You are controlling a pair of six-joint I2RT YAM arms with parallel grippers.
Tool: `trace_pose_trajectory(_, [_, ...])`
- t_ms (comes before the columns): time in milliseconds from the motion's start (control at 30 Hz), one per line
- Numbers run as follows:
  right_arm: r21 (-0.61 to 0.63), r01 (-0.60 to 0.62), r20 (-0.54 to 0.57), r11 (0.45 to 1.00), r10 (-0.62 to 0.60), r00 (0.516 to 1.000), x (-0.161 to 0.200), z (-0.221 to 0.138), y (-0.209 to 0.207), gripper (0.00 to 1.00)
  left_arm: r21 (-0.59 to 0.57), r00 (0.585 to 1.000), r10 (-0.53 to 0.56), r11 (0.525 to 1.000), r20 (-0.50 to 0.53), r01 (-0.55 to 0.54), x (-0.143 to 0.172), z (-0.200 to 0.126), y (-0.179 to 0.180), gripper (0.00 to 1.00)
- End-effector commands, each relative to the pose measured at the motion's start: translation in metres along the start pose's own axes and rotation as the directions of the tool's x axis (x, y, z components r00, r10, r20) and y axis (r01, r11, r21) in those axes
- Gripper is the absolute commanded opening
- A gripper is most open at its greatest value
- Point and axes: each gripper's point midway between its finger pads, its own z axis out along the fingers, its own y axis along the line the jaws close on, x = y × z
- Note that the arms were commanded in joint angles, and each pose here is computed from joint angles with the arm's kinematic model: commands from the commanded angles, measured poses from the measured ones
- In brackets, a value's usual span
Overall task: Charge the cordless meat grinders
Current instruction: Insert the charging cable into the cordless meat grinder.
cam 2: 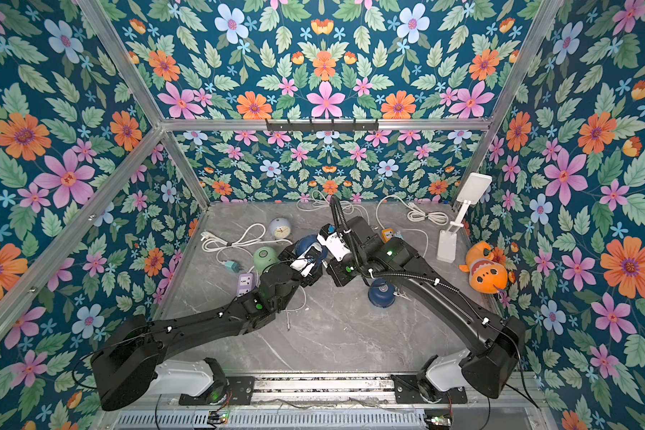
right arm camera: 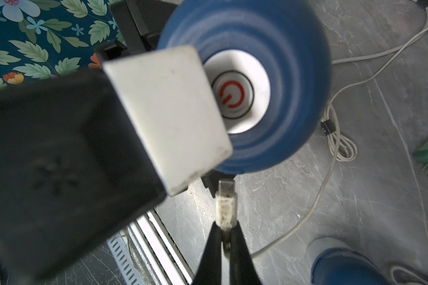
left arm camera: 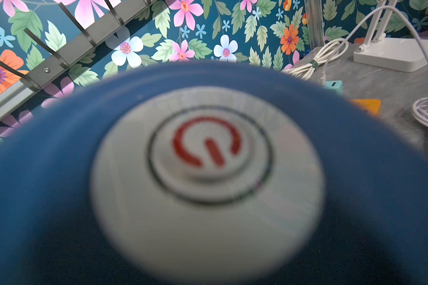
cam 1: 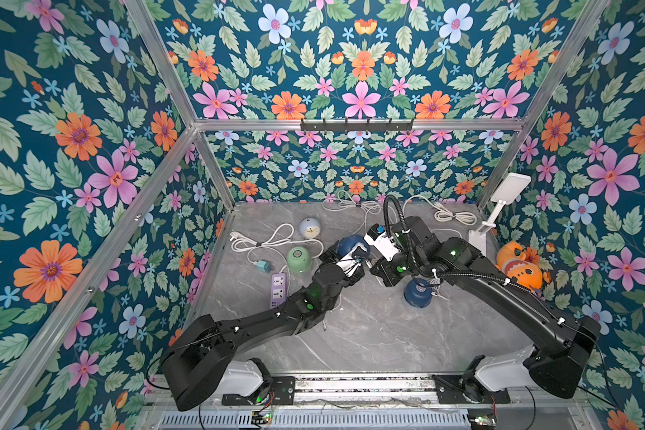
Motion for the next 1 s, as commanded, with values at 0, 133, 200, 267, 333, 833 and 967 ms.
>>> trace_pose_trajectory(0, [0.007,0.011,-0.001,1.000,-0.011,1.000,-0.0013,-0.0009,-0.0003,0.00,-0.009,0.999,-0.008,1.000,0.034,0.009,-0.0093,-0.0013,0.0035,0.40])
trace_pose_trajectory(133, [0.014,0.011,-0.006,1.000,-0.011,1.000,-0.0014,0.0006,-0.0021,0.00,-0.004,0.999,-0.003,1.000,0.032,0.004,-0.0093,-0.0016,0.0028,0.39])
trace_pose_trajectory(200, [0.016,0.014,-0.004,1.000,-0.013,1.000,-0.0019,0.0003,-0.0021,0.00,-0.003,1.000,-0.001,1.000,0.030,0.001,-0.0083,-0.0021,0.0029,0.39])
trace_pose_trajectory(267, [0.022,0.013,-0.006,1.000,-0.013,1.000,-0.0015,0.0008,-0.0032,0.00,-0.002,1.000,0.001,1.000,0.028,-0.001,-0.0073,-0.0028,0.0026,0.39])
trace_pose_trajectory(333, [0.022,0.011,-0.012,1.000,-0.011,1.000,-0.0009,0.0016,-0.0033,0.00,-0.003,1.000,0.000,1.000,0.029,0.000,-0.0076,-0.0034,0.0033,0.38])
trace_pose_trajectory(833, [0.001,0.011,-0.007,1.000,-0.011,1.000,-0.0057,0.0013,0.0009,0.00,0.024,1.000,0.017,1.000,0.013,-0.017,-0.0020,-0.0034,-0.0042,0.38])
trace_pose_trajectory(967, [-0.001,0.011,-0.016,1.000,-0.011,1.000,-0.0047,0.0034,0.0011,0.00,0.027,1.000,0.019,0.999,0.014,-0.019,-0.0022,-0.0033,-0.0052,0.38])
